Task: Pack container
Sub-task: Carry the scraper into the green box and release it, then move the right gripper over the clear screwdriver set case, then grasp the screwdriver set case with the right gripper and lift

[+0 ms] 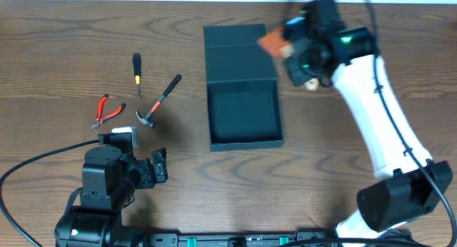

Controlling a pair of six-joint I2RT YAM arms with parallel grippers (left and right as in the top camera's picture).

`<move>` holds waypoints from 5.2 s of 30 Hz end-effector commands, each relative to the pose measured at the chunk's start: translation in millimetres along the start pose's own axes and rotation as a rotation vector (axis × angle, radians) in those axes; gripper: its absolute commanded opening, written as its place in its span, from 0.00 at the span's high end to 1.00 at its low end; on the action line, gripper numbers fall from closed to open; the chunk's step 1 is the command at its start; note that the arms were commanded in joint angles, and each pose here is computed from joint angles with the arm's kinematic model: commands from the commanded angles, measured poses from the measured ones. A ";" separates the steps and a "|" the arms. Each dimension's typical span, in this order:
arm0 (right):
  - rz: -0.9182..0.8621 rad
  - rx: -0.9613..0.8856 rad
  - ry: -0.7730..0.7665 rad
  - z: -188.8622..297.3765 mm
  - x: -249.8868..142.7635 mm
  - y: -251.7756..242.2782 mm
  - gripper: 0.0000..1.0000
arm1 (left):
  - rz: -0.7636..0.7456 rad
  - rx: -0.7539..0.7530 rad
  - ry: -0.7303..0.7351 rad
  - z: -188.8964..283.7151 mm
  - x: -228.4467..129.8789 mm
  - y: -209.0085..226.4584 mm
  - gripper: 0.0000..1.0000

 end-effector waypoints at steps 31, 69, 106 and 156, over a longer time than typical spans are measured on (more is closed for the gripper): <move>0.570 0.283 0.021 -81.2 -48.8 106.8 0.99 | 0.006 0.039 -0.031 4.3 8.3 4.2 0.01; 0.483 0.287 0.060 -118.9 -81.7 111.9 0.49 | 0.006 0.040 -0.031 4.3 8.3 4.3 0.01; -0.607 -0.074 0.275 -4.9 -191.0 -227.4 0.01 | 0.005 0.047 -0.069 4.7 16.5 4.8 0.02; -0.543 0.053 0.494 -121.6 -240.8 -227.9 0.01 | 0.006 0.087 -0.084 5.2 18.9 10.5 0.01</move>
Point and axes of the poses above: each gripper's point midway between its finger pads, its own z axis back along the fingers, its own y axis along the line the jaws close on, x = y × z, the point moved 3 cm from there along z, back along the fingers, and after that the axes turned 4 degrees about -z, right-handed, at the moved point
